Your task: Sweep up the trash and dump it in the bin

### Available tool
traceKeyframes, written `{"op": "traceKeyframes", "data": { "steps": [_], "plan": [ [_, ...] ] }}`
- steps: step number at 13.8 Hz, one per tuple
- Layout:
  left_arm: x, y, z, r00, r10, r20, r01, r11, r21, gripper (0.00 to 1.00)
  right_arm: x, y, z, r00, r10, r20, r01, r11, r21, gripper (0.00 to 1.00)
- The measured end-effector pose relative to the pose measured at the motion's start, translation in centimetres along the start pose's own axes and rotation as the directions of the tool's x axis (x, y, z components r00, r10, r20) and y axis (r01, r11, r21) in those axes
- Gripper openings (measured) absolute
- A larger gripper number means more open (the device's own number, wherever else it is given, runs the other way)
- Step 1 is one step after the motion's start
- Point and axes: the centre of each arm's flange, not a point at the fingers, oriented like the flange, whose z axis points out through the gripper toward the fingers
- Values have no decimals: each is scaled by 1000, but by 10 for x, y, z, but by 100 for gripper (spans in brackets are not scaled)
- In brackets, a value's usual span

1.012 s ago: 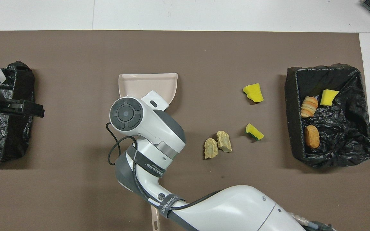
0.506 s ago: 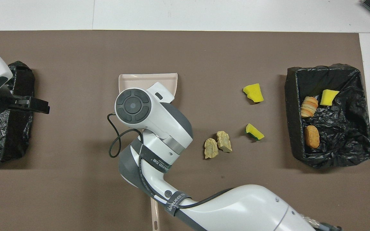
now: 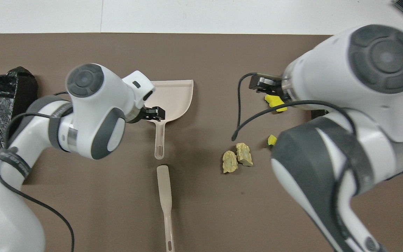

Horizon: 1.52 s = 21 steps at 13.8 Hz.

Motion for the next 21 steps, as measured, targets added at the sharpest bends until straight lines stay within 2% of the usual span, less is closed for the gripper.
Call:
{"op": "traceKeyframes", "data": {
  "steps": [3, 4, 6, 7, 9, 11, 14, 16, 21],
  "plan": [
    [-35, 17, 27, 1000, 6, 19, -6, 1000, 14, 95, 1, 60, -37, 998, -43, 36, 44, 999, -17, 100],
    [-41, 13, 27, 1000, 0, 23, 0, 1000, 19, 85, -1, 70, -44, 997, -62, 41, 63, 998, -25, 100],
    [-45, 8, 21, 999, -30, 19, 30, 999, 23, 58, -2, 80, -54, 994, -105, 35, 106, 994, -26, 100],
    [-45, 7, 17, 999, -41, 15, 40, 999, 22, 52, -1, 84, -56, 991, -126, 36, 127, 992, -27, 100],
    [-45, 7, 14, 998, -62, 10, 62, 998, 21, 52, -1, 93, -60, 986, -152, 65, 155, 987, -36, 100],
    [-45, 7, 13, 997, -73, 9, 72, 997, 20, 31, -2, 97, -62, 978, -179, 108, 184, 982, -44, 100],
    [-41, 0, 10, 996, -90, 6, 90, 996, 22, 31, 3, 100, -63, 973, -192, 132, 199, 979, -42, 100],
    [-26, -25, -8, 993, -118, 10, 118, 992, 37, 31, 6, 103, -61, 971, -193, 138, 201, 979, -42, 100],
    [15, -154, -77, 998, 23, 59, -26, 998, 48, 31, 7, 103, -63, 970, -202, 133, 209, 977, -39, 100]
  ]
}}
